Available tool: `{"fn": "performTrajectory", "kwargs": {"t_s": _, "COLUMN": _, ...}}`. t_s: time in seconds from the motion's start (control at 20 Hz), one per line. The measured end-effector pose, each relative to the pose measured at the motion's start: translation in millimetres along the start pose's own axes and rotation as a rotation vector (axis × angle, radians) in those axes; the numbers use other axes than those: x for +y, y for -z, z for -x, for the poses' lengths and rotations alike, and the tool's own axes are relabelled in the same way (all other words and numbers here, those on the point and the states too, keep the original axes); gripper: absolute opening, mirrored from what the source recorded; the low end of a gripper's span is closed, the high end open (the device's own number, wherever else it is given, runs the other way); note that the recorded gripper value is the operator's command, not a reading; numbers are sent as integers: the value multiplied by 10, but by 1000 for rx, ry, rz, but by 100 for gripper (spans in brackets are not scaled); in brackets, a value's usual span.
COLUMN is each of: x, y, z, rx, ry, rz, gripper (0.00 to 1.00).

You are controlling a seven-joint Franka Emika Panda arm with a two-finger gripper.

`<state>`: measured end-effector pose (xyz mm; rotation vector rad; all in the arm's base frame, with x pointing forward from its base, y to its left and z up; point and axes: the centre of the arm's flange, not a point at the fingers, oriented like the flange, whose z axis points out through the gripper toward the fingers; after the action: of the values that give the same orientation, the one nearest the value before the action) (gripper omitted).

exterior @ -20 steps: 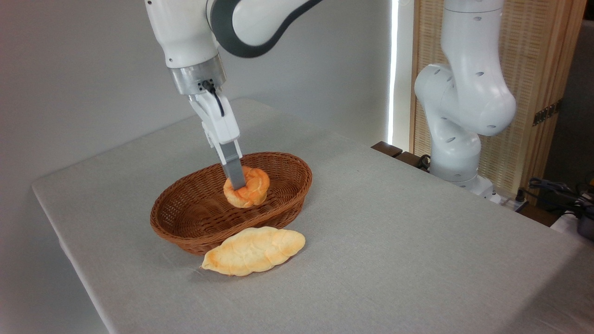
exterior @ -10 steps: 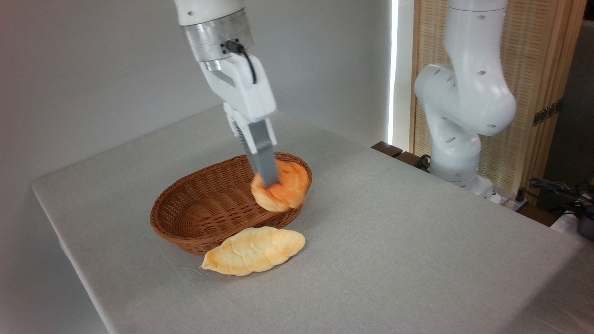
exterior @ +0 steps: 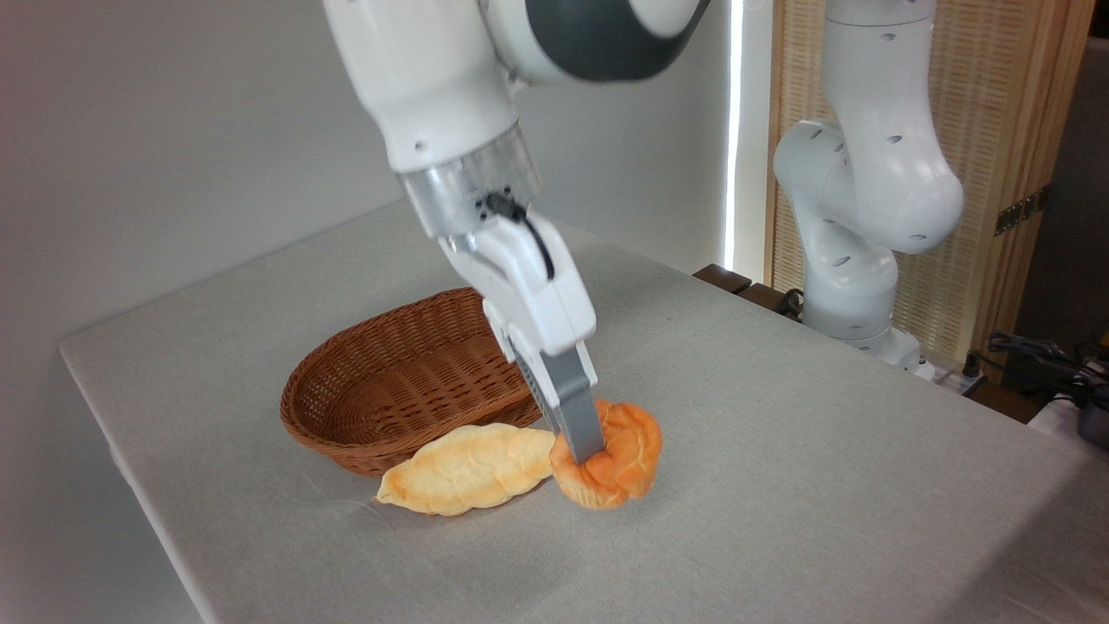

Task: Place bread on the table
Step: 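Carry the roll over the basket rim and lower it beside the flat loaf, then open the gripper and raise it away from the roll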

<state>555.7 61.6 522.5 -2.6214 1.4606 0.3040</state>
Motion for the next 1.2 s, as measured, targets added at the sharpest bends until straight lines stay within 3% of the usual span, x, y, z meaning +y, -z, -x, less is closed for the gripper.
{"fn": "performTrajectory", "kwargs": {"t_s": 0.05, "x": -22, "y": -47, "z": -1, "rx": -6, "ry": 3, "rz": 5, "gripper": 100}}
{"fn": "performTrajectory", "kwargs": {"t_s": 1.0, "x": -82, "y": -89, "z": 114, "rx": -9, "ry": 26, "rz": 12, "gripper": 100}}
{"fn": "performTrajectory", "kwargs": {"t_s": 1.1, "x": -99, "y": -1, "z": 176, "rx": 6, "ry": 40, "rz": -1, "gripper": 100}}
{"fn": "performTrajectory", "kwargs": {"t_s": 1.2, "x": -106, "y": 213, "z": 209, "rx": 76, "ry": 83, "rz": -12, "gripper": 100}}
